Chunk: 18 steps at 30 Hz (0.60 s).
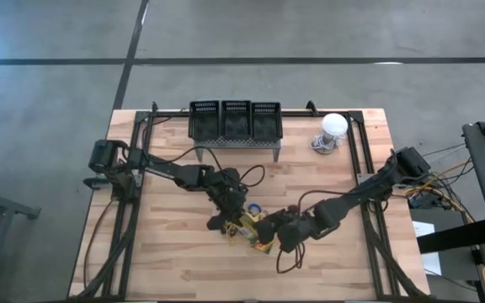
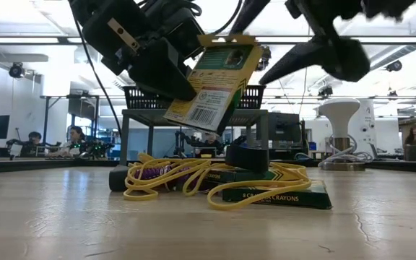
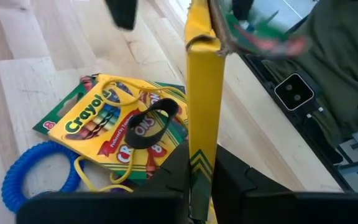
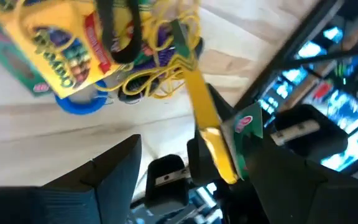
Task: Pick & Place Office Desk Supplies
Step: Put the crayon box into the right black bin on the shelf
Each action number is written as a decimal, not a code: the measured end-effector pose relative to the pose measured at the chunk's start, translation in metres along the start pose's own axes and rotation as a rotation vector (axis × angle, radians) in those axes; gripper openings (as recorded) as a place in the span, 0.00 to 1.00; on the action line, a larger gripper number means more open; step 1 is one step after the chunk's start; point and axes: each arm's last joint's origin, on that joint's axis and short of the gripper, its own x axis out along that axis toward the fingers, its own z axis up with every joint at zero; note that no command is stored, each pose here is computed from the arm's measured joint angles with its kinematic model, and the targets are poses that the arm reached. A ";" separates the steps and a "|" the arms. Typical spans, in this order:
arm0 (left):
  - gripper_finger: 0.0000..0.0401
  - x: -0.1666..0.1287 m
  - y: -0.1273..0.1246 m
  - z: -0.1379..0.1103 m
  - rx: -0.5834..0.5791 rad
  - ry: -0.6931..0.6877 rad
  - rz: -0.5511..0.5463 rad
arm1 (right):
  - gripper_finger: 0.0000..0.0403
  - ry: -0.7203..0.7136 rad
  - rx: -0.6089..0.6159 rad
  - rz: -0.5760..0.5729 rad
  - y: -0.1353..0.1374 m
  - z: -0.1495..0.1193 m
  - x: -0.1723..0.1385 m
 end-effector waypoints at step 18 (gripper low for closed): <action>0.11 0.000 0.000 0.000 0.010 -0.001 0.001 | 0.70 0.095 -0.124 -0.078 -0.016 0.011 -0.022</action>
